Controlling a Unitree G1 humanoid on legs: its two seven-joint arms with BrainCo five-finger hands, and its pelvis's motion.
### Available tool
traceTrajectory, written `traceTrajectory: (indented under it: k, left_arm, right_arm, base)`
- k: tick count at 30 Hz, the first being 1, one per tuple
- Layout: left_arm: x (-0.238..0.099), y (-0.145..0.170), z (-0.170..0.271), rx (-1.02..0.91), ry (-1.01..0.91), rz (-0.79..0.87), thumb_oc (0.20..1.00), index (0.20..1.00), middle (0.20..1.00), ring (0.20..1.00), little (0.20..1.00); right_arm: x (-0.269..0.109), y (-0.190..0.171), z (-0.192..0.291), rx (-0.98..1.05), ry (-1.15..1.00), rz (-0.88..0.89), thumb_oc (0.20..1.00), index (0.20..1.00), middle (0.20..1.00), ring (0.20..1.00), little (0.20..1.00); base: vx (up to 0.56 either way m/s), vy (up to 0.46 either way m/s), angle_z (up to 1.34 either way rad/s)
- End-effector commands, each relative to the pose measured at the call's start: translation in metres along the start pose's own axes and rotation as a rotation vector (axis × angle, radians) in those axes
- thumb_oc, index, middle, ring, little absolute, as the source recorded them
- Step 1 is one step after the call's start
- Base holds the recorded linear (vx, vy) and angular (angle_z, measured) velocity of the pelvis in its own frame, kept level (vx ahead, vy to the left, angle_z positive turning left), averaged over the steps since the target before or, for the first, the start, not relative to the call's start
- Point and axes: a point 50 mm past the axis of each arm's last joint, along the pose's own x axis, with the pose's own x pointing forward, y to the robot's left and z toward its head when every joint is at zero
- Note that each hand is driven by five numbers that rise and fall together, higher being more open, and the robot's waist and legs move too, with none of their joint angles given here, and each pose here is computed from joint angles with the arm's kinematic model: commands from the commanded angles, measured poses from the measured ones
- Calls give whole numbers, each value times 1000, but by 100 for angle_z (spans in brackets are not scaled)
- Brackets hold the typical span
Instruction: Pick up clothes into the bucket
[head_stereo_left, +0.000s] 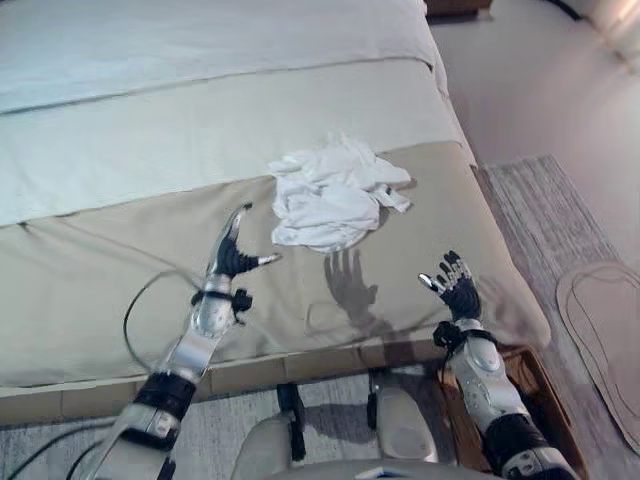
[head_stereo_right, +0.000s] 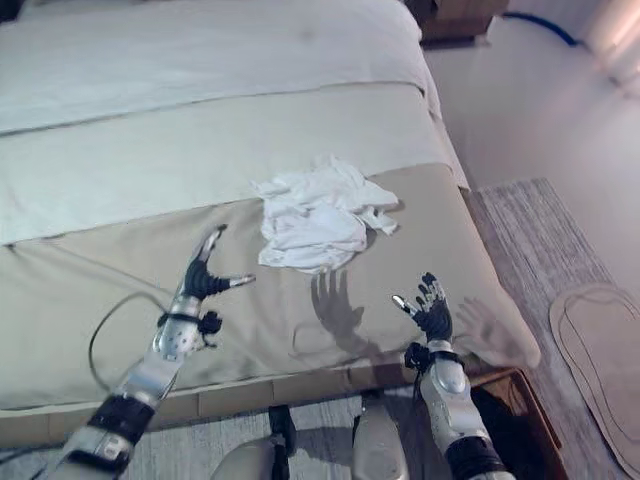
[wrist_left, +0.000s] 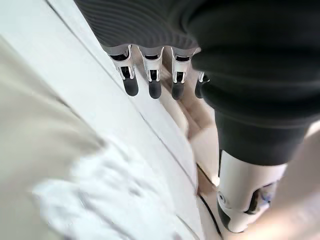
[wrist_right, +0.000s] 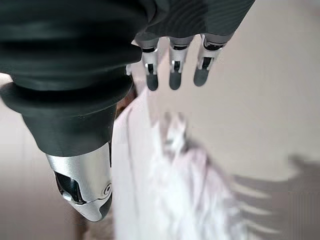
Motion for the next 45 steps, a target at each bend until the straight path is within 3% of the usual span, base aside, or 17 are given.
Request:
traceTrajectory:
  k: [1, 10, 18, 23, 30, 45]
  left_arm:
    - [19, 16, 18, 53, -102, 92, 1000, 1000, 1000, 1000, 1000]
    - [60, 31, 63, 161, -262, 216, 1000, 1000, 1000, 1000, 1000]
    - [102, 76, 94, 558, -325, 379, 1000, 1000, 1000, 1000, 1000]
    - [121, 103, 100, 924, -304, 454, 1000, 1000, 1000, 1000, 1000]
    - [128, 117, 114, 1021, -332, 502, 1000, 1000, 1000, 1000, 1000]
    - [142, 113, 104, 1147, -237, 354, 1000, 1000, 1000, 1000, 1000]
  right_arm:
    - [16, 22, 40, 10, -198, 54, 1000, 1000, 1000, 1000, 1000]
    - [35, 42, 89, 0, -393, 53, 1000, 1000, 1000, 1000, 1000]
    - [39, 53, 115, -37, -502, 84, 1000, 1000, 1000, 1000, 1000]
    - [36, 57, 124, -30, -550, 120, 1000, 1000, 1000, 1000, 1000]
    - [34, 53, 126, -9, -566, 125, 1000, 1000, 1000, 1000, 1000]
    - [36, 63, 132, 9, -584, 156, 1000, 1000, 1000, 1000, 1000]
  base:
    - [-101, -83, -9]
    - [-41, -35, 0]
    - [1, 1, 1]
    - [6, 15, 1]
    - [7, 22, -9]
    - [-2, 8, -4]
